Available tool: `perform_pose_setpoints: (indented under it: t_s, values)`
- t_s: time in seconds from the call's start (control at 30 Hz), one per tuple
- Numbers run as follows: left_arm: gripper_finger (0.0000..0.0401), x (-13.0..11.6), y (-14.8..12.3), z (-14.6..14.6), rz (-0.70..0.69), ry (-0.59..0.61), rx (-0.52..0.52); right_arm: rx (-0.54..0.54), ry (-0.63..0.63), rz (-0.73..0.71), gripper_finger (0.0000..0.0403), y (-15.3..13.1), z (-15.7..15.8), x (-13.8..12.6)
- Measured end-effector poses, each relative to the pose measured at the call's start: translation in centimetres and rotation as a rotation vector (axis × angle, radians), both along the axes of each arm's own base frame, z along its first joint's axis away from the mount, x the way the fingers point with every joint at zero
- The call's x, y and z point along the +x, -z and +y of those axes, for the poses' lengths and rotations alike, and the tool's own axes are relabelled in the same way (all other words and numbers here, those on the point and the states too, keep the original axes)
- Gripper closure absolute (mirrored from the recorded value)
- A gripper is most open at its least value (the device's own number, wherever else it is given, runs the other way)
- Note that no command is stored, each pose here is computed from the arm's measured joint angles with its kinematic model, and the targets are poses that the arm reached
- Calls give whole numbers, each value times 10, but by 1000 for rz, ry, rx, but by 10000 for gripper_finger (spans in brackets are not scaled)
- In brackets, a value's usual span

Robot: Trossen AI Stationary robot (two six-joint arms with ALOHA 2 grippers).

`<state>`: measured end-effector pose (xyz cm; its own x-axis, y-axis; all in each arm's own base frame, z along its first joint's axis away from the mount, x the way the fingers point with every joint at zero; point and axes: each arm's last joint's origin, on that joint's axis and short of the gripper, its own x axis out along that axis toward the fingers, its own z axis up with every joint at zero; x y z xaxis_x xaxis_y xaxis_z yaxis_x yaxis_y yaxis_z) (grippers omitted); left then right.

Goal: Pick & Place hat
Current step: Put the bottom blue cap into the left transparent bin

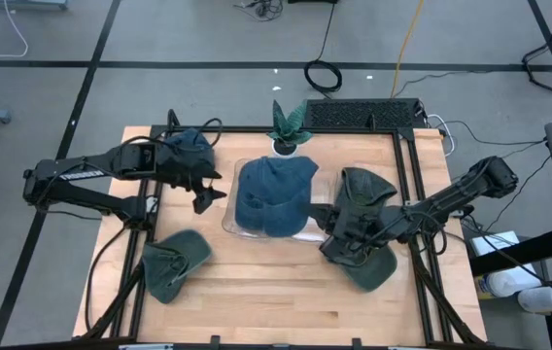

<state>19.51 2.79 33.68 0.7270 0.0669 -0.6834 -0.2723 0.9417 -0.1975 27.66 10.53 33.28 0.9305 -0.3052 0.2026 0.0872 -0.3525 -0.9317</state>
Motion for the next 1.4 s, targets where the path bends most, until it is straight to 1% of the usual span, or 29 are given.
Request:
perform_pose_setpoints:
  t_s: [0.07, 0.13, 0.3, 0.4, 0.5, 0.6, 0.67, 0.73, 0.9, 1.07, 1.2, 1.33, 1.4]
  values:
    - [107, 2, -2, -1, -36, 42, -10, -2, 2, 5, 403, 2, 0, 0]
    - [107, 2, -4, -1, -54, 58, -10, -3, 3, 14, 403, 5, 0, 0]
    - [107, 2, -6, -1, -72, 83, 20, 37, -5, 16, 403, 12, -1, -1]
    - [107, 2, -10, -1, -107, 101, 48, 40, -7, 26, 403, 16, -1, -2]
    - [107, 2, -15, -1, -162, 125, 82, 43, -9, 38, 403, 22, -1, -2]
    - [107, 5, -23, -1, -245, 141, 122, 71, -18, 40, 403, 27, -1, -3]
    - [107, 5, -26, -1, -273, 154, 149, 75, -22, 45, 403, 29, -2, -3]
    - [107, 7, -30, -1, -315, 165, 179, 63, -55, 54, 403, 33, 0, -4]
    - [107, 9, -34, -1, -362, 195, 216, 42, -170, 56, 403, 34, 8, -6]
    - [107, 10, -36, -2, -397, 234, 199, 45, -204, 48, 403, 34, 16, -10]
    - [107, 15, -35, -4, -418, 292, 148, 47, -213, 39, 403, 33, 18, -11]
    - [107, 25, -32, -4, -417, 311, 116, 51, -232, 21, 403, 31, 18, -11]
    - [107, 30, -26, -4, -387, 311, 106, 51, -231, 13, 403, 30, 18, -11]
